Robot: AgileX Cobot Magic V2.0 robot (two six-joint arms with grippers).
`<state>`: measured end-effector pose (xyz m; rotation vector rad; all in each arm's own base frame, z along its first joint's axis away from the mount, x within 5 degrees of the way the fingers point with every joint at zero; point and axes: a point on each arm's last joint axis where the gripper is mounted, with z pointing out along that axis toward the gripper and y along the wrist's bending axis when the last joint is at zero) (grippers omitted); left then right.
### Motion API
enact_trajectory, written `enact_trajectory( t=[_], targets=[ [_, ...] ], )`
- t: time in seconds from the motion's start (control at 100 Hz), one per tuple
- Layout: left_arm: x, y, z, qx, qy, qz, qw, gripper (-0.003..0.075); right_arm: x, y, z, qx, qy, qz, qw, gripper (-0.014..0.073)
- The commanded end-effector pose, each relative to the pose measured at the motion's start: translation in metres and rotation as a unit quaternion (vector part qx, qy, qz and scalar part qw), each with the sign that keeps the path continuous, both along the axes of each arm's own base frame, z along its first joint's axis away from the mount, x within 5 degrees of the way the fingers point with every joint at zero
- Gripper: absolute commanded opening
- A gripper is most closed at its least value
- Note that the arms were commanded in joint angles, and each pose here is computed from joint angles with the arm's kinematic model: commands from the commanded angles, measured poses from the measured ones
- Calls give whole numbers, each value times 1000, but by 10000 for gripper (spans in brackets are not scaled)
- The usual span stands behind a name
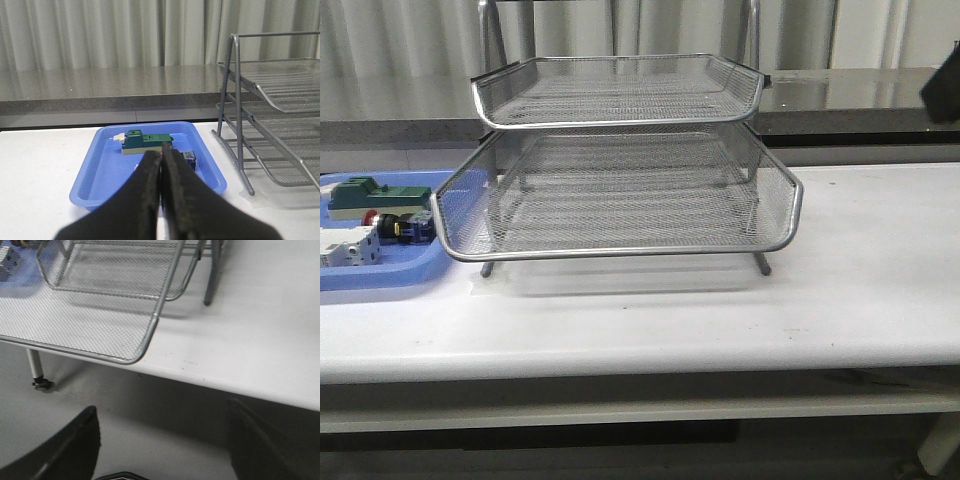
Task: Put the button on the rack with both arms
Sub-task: 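Release the tier and withdraw the right gripper out of view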
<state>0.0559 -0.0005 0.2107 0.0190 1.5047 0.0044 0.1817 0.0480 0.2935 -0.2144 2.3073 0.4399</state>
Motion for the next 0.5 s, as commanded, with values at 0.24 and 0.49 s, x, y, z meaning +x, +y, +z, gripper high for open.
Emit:
enact_trajectory(
  t=[0.24,0.49],
  targets=[
    [-1,0,-7,-7,-32,-2,999,4,-45,-30,25,-100,-22,-90,991,529],
    [-1,0,-7,-7,-32,-2,999,4,-74,-41,36,-120,-49,-130,983,529]
  ],
)
